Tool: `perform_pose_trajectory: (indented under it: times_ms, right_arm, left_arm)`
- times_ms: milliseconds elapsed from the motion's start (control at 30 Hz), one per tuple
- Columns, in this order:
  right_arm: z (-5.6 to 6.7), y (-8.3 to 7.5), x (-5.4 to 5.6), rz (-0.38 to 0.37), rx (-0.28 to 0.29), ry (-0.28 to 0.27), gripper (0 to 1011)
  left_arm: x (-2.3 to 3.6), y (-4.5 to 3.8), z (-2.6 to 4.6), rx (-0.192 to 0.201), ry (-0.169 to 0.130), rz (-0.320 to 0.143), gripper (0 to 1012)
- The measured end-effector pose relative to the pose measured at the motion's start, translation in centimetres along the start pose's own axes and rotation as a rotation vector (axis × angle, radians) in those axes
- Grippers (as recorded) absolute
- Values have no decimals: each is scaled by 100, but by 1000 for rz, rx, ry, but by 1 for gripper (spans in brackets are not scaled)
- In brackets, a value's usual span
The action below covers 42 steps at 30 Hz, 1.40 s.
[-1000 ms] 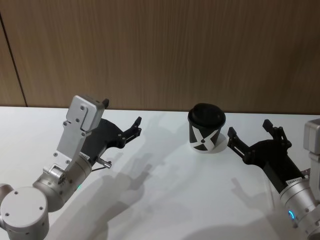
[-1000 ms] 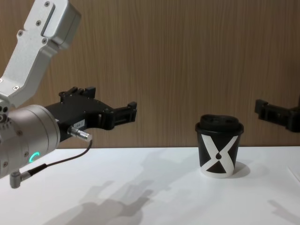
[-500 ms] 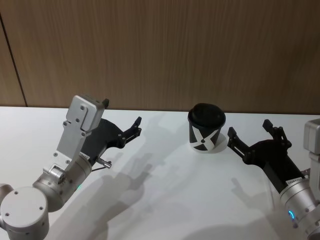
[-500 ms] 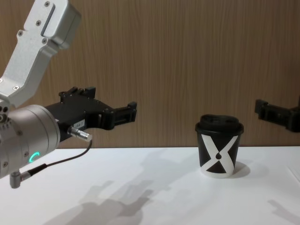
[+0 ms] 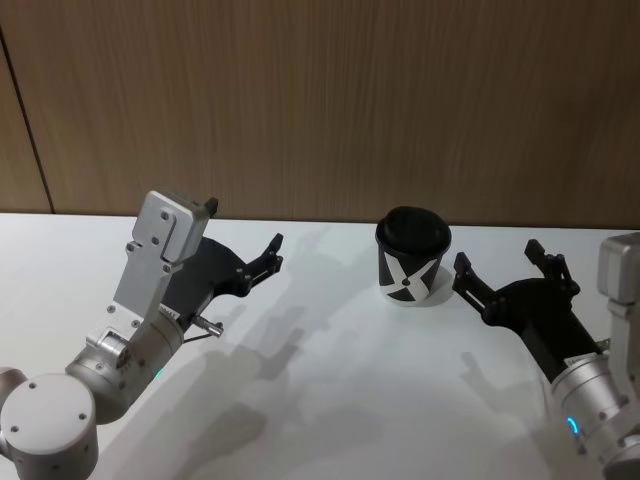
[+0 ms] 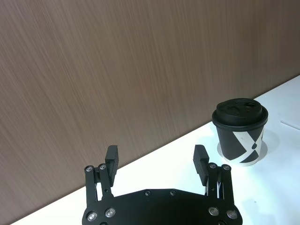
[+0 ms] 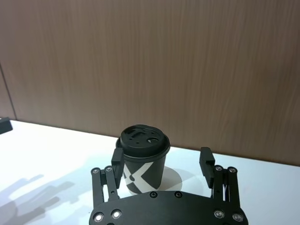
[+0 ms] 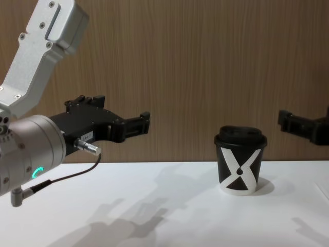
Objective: Pick up the straw with one hand, pass it to the other hand, and insert it into the cup.
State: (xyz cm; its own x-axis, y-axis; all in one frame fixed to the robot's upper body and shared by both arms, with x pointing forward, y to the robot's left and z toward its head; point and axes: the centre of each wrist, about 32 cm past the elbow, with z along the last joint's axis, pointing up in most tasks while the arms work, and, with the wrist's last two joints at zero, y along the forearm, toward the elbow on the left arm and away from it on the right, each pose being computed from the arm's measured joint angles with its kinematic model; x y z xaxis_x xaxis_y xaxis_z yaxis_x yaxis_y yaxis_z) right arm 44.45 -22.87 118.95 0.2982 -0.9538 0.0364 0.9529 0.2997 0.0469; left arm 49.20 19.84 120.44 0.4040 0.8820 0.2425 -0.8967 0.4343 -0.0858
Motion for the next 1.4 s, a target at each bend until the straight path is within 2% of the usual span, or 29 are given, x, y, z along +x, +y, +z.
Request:
perform_pose_trajectory:
  times_ms: [333, 600, 867, 1067, 1267, 1400]
  right_arm:
    - [-19, 66, -119, -74, -43, 10, 1001]
    - [-21, 86, -165, -111, -107, -38, 1001]
    - [19, 18, -126, -112, -160, -99, 1001]
    - [59, -45, -83, -111, -189, -117, 1001]
    - [106, -102, -53, -116, -219, -111, 1001]
    - [156, -140, -37, -121, -251, -79, 1001]
  left_arm:
    - [0, 0, 0, 0, 0, 0, 1003]
    - [0, 0, 0, 0, 0, 0, 1003]
    - [0, 0, 0, 0, 0, 0, 1003]
    - [0, 0, 0, 0, 0, 0, 1003]
    - [0, 0, 0, 0, 0, 0, 1003]
    - [0, 0, 0, 0, 0, 0, 1003]
